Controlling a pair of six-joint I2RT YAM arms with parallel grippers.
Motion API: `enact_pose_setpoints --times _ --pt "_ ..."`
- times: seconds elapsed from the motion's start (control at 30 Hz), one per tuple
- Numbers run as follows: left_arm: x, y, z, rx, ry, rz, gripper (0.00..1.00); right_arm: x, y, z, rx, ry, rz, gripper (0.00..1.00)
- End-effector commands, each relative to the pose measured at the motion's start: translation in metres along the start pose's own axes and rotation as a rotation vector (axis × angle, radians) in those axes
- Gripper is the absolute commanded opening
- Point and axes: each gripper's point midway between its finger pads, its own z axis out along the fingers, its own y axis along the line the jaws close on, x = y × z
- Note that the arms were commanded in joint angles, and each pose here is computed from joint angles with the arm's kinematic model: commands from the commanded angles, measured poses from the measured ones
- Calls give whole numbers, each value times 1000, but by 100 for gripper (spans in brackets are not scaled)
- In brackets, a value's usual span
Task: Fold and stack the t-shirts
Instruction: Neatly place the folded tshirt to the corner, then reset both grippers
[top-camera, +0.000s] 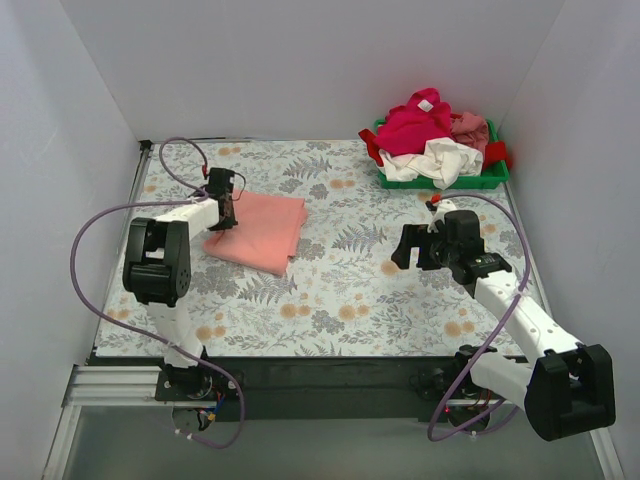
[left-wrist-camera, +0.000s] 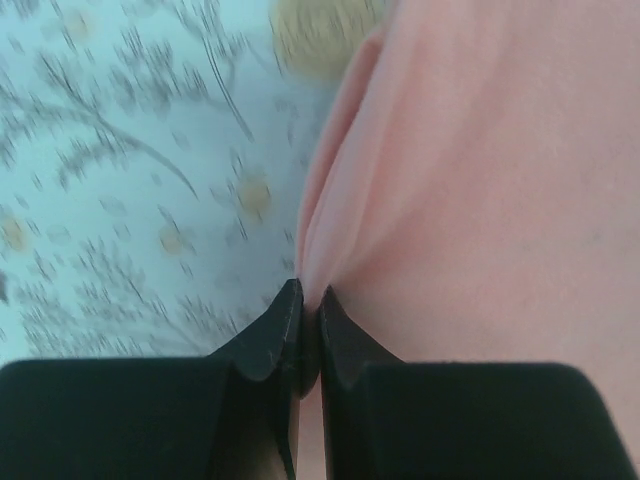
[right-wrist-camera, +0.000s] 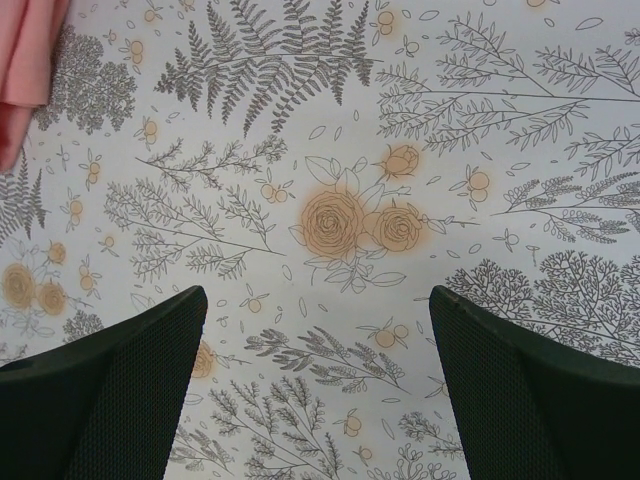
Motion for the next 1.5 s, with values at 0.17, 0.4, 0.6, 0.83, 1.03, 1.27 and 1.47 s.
enact_pose_setpoints --times 0.17,0.4,0.6,0.83,1.03,1.27,1.47 --pt "-91 56 58 -145 -130 124 0 -2 -19 4 80 -14 -18 98" --pt "-152 120 107 -300 -173 -54 0 -1 -30 7 128 -4 -13 98" --pt "-160 143 138 -348 -155 -34 0 0 -36 8 153 1 -10 98" --pt "-183 158 150 -362 -226 -19 0 3 -39 8 169 3 1 98" --pt "-191 174 156 -438 -250 -34 0 0 -42 7 192 -7 3 98" --pt "-204 183 129 -449 -274 -74 64 4 -45 10 200 9 12 98" --pt "-262 183 52 -381 -420 -203 87 4 -42 11 187 11 29 98"
